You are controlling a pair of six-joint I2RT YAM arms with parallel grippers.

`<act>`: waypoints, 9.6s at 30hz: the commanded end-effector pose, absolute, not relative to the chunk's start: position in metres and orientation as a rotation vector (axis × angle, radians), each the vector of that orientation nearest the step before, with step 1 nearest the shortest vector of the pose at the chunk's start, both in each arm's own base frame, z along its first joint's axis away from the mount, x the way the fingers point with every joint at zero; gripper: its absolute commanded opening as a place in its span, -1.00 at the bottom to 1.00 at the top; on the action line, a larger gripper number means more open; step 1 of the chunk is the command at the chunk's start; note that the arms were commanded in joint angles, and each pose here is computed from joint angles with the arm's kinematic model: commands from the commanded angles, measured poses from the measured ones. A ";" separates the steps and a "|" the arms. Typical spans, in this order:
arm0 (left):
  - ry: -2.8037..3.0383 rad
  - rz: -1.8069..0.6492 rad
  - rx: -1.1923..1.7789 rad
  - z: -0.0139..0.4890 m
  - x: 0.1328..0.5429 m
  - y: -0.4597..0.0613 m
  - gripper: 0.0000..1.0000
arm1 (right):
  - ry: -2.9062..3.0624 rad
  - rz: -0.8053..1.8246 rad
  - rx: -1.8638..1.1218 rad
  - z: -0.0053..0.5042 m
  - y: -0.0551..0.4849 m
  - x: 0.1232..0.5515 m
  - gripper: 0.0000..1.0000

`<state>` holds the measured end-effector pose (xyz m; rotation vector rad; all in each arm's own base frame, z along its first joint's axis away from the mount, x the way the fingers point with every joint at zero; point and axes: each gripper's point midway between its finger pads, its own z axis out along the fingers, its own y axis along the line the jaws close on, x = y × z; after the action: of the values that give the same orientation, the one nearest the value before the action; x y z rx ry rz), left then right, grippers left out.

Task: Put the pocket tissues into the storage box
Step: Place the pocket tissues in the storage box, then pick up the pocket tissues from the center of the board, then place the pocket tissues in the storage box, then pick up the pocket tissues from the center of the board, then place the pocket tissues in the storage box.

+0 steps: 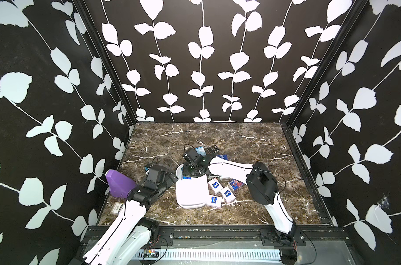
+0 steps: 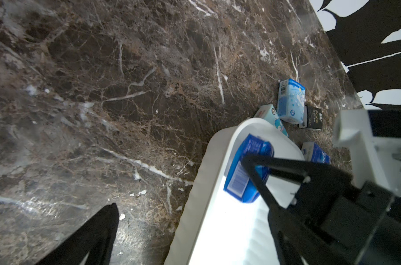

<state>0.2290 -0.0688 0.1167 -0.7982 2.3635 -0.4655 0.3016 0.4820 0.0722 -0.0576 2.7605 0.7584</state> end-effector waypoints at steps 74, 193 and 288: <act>2.484 -0.402 -0.615 0.111 0.236 -0.083 0.97 | 2.511 0.328 1.510 0.019 0.136 0.317 0.53; 2.567 -0.656 -0.576 0.121 0.249 -0.093 0.98 | 2.807 0.424 -0.295 0.130 0.303 0.288 0.46; 2.458 -0.581 -0.734 0.119 0.222 -0.076 0.98 | 2.841 0.480 -0.287 0.096 0.430 0.335 0.05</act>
<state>0.2296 -0.0824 0.1260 -0.7048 2.4449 -0.6133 0.3299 0.4276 0.0863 -0.3176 2.8677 0.5012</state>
